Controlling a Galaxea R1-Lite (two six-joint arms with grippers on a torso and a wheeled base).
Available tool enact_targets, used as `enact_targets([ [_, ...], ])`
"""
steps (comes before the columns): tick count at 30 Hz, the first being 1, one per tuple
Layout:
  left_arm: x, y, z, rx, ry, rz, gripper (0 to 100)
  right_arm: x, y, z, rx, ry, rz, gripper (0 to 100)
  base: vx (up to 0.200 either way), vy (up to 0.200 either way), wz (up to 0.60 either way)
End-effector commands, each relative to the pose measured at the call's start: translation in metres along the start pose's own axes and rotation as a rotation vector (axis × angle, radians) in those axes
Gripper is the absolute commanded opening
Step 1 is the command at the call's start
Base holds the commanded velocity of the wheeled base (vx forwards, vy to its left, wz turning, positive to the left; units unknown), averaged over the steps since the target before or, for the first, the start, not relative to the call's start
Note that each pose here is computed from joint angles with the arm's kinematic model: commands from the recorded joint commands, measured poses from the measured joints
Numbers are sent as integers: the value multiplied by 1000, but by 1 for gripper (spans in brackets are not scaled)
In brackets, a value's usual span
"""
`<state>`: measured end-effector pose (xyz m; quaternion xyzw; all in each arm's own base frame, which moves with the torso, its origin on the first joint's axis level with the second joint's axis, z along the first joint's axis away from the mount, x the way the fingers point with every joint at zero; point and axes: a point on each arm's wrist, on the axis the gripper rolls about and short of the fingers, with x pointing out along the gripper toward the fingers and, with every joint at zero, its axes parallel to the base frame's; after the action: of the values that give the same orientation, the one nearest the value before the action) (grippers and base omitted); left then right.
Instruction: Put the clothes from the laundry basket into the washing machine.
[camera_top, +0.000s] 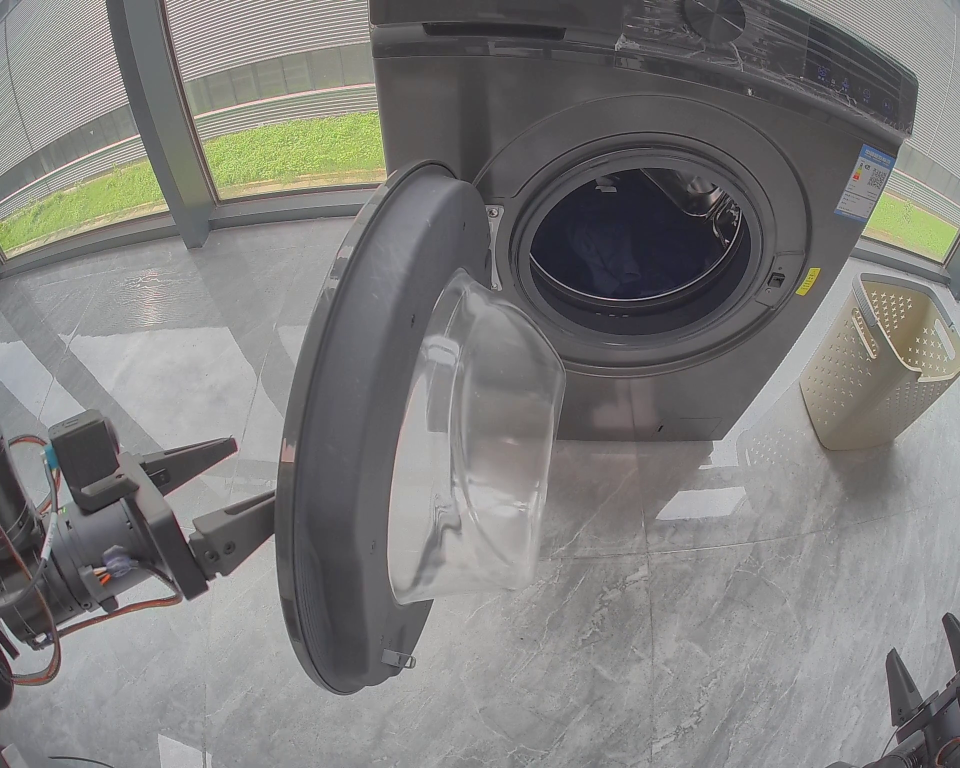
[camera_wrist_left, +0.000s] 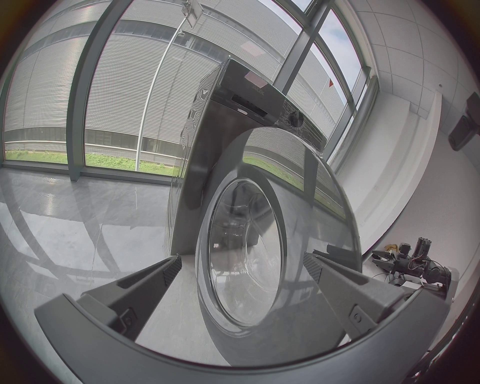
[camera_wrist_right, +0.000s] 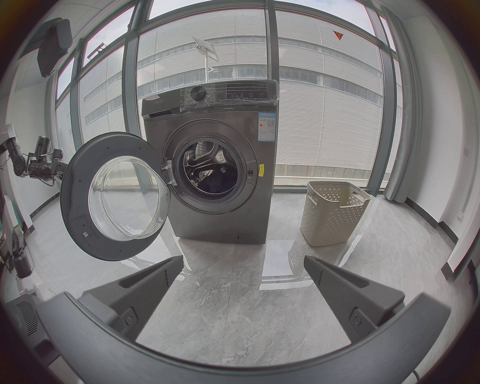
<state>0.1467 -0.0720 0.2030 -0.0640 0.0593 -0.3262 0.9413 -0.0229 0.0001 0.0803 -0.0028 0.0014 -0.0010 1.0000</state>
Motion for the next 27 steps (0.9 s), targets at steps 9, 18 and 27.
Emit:
enact_targets([
  [9,60,-7,-7,3,33,-36,100,0,0,-5,-1,6,-1,100,0,0,0],
  [18,109,-16,-6,8,-9,-61,100,0,0,-5,-1,6,-1,100,0,0,0],
  [27,164,-25,8,13,-100,-71,100,0,0,-5,-1,6,0,100,0,0,0],
])
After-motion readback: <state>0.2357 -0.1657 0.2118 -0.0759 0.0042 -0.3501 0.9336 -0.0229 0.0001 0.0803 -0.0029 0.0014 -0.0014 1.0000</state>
